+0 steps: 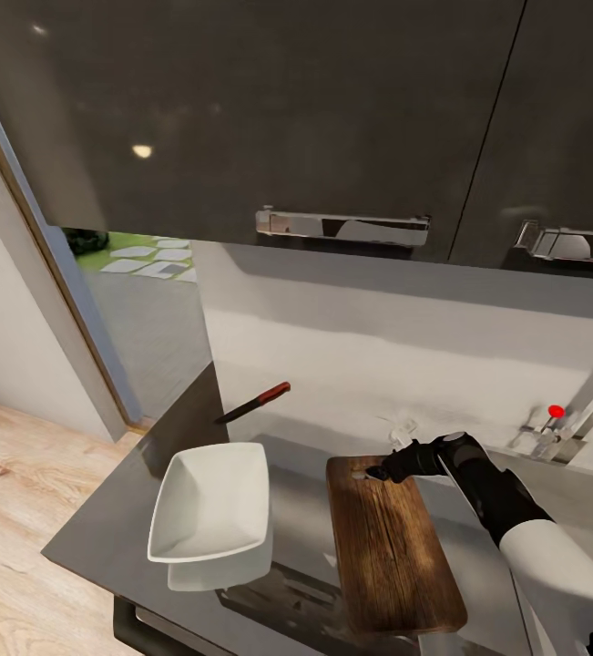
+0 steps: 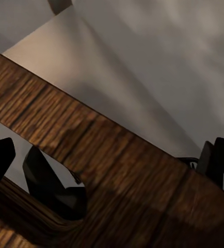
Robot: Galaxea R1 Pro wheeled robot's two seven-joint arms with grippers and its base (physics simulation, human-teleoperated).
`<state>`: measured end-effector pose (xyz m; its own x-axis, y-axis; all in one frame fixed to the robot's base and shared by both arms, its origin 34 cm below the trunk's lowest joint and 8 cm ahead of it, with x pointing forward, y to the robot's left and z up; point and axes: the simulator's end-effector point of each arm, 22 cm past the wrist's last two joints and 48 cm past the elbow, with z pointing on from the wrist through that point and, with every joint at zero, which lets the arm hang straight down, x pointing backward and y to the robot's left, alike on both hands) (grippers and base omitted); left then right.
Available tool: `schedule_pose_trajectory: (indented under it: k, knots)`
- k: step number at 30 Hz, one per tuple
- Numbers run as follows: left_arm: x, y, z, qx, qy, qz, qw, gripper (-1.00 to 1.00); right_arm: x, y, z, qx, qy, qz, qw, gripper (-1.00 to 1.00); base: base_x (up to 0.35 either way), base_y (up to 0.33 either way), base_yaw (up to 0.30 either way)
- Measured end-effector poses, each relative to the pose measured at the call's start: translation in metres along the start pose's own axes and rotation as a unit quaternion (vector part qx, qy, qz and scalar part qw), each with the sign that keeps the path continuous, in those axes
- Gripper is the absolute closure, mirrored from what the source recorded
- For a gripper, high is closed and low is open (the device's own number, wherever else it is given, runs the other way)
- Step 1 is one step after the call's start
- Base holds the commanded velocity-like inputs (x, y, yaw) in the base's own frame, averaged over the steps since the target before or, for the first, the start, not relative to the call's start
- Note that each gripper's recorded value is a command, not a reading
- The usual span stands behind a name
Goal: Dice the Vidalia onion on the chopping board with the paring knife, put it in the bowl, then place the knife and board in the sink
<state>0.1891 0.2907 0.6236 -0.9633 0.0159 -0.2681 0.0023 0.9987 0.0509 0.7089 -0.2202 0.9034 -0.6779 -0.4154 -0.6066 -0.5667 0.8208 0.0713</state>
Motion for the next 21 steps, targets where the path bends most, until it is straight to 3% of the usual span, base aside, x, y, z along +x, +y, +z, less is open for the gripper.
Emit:
schedule_pose_trajectory:
  k: [17, 18, 21]
  knots:
    - [0.0006, -0.0003, -0.0001, 0.0, 0.001, 0.0, 1.0, -1.0, 0.0004, -0.0005, -0.0002, 0.001, 0.001, -0.001, 1.0, -1.0, 0.0, 0.0, 0.0]
    - [0.0005, -0.0005, -0.0001, 0.0, 0.001, 0.0, 1.0, -1.0, 0.0003, -0.0005, -0.0001, 0.001, 0.001, -0.001, 1.0, 1.0, 0.0, 0.0, 0.0]
    - [0.0005, -0.0005, -0.0001, 0.0, 0.001, 0.0, 1.0, -1.0, 0.001, -0.0023, -0.0002, 0.004, 0.002, -0.004, 1.0, 1.0, 0.0, 0.0, 0.0]
